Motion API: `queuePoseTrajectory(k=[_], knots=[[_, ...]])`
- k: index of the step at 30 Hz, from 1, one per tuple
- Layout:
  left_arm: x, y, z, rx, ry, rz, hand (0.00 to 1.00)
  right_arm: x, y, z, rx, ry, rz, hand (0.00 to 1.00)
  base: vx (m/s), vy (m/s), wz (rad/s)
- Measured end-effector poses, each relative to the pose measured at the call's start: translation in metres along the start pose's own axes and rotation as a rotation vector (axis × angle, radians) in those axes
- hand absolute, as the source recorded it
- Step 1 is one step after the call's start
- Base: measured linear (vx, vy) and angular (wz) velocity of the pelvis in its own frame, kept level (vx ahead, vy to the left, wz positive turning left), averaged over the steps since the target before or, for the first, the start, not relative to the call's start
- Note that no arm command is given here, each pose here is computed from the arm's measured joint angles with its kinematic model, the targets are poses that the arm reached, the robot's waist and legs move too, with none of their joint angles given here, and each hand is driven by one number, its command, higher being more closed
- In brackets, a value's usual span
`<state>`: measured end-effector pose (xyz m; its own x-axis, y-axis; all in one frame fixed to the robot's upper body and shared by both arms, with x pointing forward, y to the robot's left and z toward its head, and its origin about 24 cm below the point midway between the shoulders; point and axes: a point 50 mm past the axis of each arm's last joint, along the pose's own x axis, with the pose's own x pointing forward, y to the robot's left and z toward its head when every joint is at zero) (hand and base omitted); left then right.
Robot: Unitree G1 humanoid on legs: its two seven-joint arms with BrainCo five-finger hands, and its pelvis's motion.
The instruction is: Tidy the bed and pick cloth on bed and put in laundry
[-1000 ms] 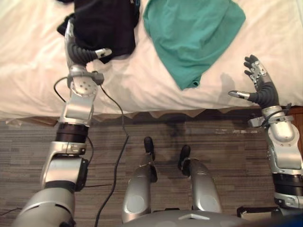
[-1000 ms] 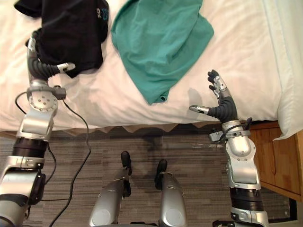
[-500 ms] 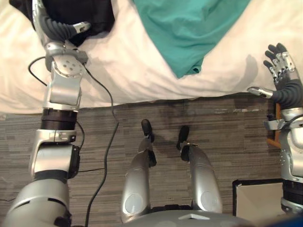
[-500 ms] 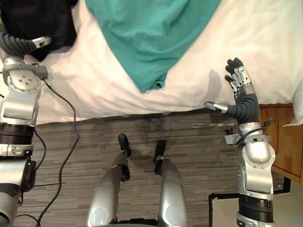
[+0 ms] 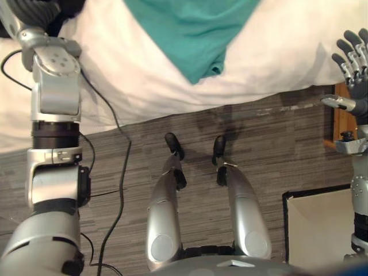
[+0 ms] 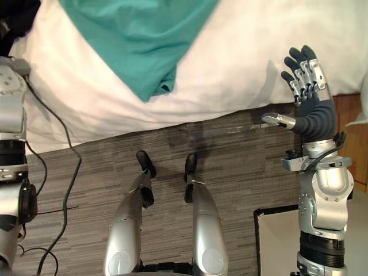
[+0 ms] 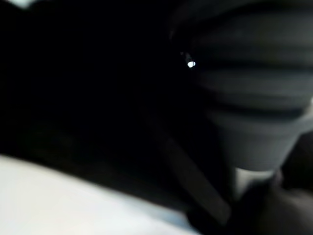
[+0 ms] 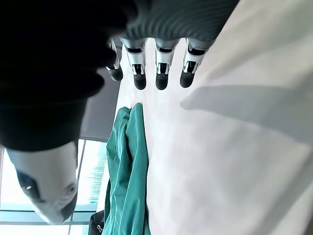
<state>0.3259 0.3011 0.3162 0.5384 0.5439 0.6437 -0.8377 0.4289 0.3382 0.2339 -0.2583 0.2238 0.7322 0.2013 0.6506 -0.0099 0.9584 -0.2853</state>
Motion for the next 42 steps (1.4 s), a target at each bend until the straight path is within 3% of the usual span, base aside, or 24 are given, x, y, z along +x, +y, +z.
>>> queuePoseTrajectory(k=[9, 14, 21, 28, 33, 42], knots=[[-0.021, 0.006, -0.066, 0.044, 0.050, -0.101, 1.00, -0.006, 0.000, -0.004, -0.007, -0.019, 0.090, 0.00, 0.03, 0.006, -0.35], [-0.056, -0.011, -0.097, -0.132, 0.118, -0.254, 1.00, -0.004, 0.015, -0.005, -0.056, -0.035, 0.129, 0.00, 0.01, -0.010, -0.02], [-0.177, -0.030, -0.148, -0.458, 0.384, -0.469, 1.00, -0.009, 0.064, -0.007, -0.104, 0.006, 0.215, 0.00, 0.03, -0.026, 0.23], [-0.289, -0.024, -0.171, -0.479, 0.647, -0.687, 1.00, -0.009, 0.075, -0.048, -0.138, 0.213, 0.119, 0.00, 0.02, -0.041, 0.54], [-0.309, -0.024, -0.184, -0.439, 0.706, -0.859, 1.00, 0.014, 0.078, -0.086, -0.169, 0.360, 0.015, 0.00, -0.03, -0.034, 0.39], [-0.294, -0.034, -0.182, -0.445, 0.647, -0.932, 1.00, 0.098, 0.052, -0.072, -0.329, 0.338, -0.116, 0.00, -0.03, 0.021, 0.16]])
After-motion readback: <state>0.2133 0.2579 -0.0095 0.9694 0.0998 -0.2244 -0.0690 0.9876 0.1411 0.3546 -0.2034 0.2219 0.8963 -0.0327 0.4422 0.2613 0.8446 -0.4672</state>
